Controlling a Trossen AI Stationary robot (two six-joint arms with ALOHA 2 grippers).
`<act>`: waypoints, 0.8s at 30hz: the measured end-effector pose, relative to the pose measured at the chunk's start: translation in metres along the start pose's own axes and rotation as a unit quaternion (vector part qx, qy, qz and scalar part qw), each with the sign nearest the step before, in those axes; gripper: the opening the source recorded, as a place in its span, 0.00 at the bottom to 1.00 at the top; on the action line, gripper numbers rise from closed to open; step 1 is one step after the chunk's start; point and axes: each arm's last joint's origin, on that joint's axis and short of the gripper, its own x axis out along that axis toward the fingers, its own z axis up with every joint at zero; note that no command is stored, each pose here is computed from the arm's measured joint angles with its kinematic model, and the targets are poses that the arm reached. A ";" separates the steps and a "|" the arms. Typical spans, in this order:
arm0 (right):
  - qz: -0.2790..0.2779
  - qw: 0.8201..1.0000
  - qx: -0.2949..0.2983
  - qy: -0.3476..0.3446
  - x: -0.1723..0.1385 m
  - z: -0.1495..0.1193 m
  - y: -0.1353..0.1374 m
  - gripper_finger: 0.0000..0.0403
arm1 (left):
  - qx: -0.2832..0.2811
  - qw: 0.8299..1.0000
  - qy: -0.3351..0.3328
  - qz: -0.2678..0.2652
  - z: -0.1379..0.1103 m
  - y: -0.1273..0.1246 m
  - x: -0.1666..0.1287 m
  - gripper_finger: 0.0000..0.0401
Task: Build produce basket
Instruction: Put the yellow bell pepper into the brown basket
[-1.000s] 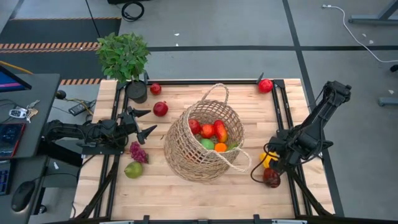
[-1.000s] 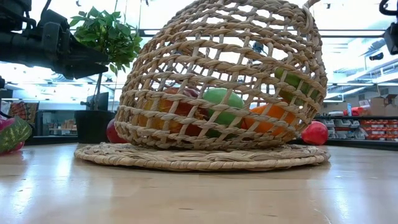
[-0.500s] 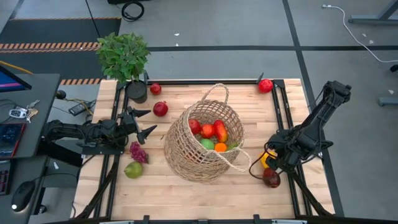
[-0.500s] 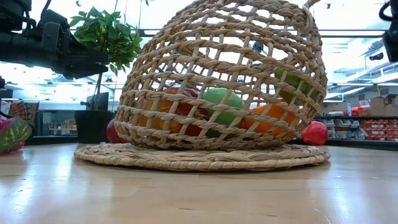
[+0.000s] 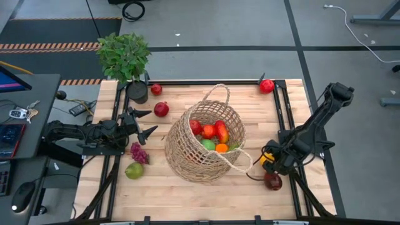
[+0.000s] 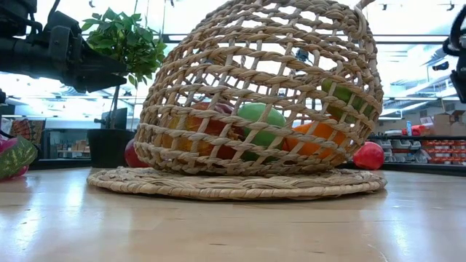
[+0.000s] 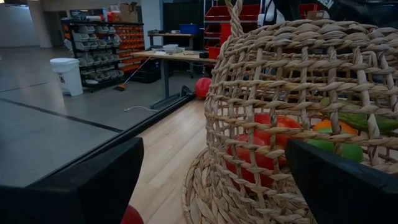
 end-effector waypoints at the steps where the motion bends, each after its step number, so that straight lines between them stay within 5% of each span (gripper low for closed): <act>1: -0.004 1.000 0.000 -0.002 0.002 0.000 -0.002 0.97 | 0.000 1.000 0.000 0.000 0.000 0.000 0.000 0.99; 7: -0.004 1.000 -0.013 -0.012 0.003 0.001 -0.002 0.95 | 0.000 1.000 0.000 0.000 0.000 0.000 0.000 0.99; 17: 0.023 0.999 -0.030 -0.008 0.002 0.000 0.003 0.76 | 0.000 1.000 0.000 0.000 0.000 0.000 0.000 0.99; 24: 0.042 0.997 -0.058 -0.030 -0.021 0.002 0.021 0.80 | 0.000 1.000 0.000 0.000 0.000 0.000 0.000 0.99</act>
